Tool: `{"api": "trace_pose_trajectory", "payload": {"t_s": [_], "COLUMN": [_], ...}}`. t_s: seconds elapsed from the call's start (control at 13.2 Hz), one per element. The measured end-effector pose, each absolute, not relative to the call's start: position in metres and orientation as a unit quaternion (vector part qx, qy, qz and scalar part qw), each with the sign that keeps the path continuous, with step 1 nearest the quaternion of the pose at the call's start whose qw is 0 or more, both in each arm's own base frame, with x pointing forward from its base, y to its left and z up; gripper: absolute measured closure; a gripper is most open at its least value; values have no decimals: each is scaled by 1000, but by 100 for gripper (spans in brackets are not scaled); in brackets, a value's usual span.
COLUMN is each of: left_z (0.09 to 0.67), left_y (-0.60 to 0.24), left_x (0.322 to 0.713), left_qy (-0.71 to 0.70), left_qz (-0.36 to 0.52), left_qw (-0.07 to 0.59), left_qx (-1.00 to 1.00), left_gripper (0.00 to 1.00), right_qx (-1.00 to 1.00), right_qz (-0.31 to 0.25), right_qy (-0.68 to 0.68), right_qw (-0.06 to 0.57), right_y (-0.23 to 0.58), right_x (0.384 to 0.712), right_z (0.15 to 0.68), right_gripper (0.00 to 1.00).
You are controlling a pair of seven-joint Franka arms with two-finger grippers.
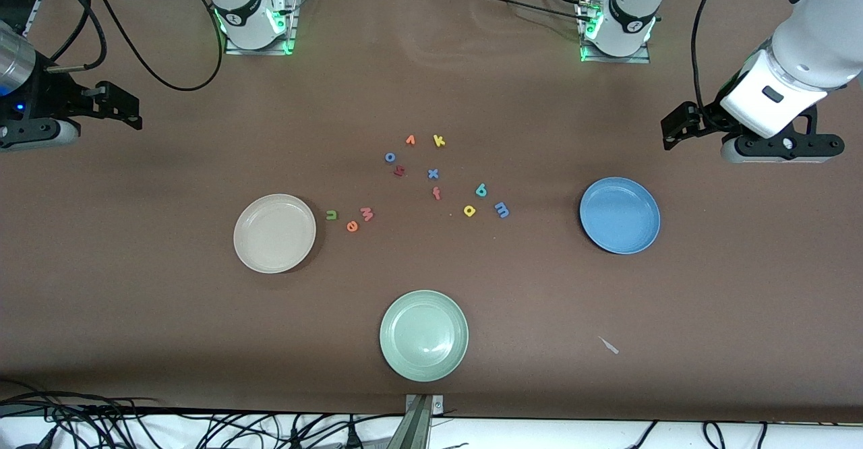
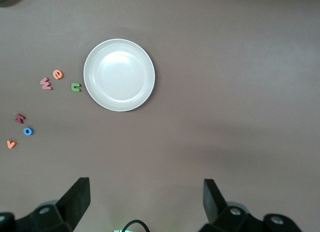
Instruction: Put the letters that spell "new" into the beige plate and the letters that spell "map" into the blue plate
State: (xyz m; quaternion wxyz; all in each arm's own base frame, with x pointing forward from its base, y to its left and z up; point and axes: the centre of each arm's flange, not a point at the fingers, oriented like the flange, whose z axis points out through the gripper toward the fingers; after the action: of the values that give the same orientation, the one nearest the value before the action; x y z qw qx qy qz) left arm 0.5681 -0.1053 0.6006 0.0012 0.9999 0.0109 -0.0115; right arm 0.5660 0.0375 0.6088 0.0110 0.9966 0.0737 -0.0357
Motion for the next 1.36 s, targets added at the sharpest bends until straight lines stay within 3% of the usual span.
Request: {"api": "trace_pose_trajectory", "payload": {"t_s": [1.36], "left_z": [601], "left_y": [-106], "left_x": [568], "left_qy": [10], "left_qz": [-12], "left_qw": [1], "left_qx": [1000], "left_gripper": [0], "right_qx": [996], "right_qz": [-37], "right_qy": [76], "right_qw": [11], "right_y": [40], "right_x": [567], "right_z": [606], "right_gripper": [0]}}
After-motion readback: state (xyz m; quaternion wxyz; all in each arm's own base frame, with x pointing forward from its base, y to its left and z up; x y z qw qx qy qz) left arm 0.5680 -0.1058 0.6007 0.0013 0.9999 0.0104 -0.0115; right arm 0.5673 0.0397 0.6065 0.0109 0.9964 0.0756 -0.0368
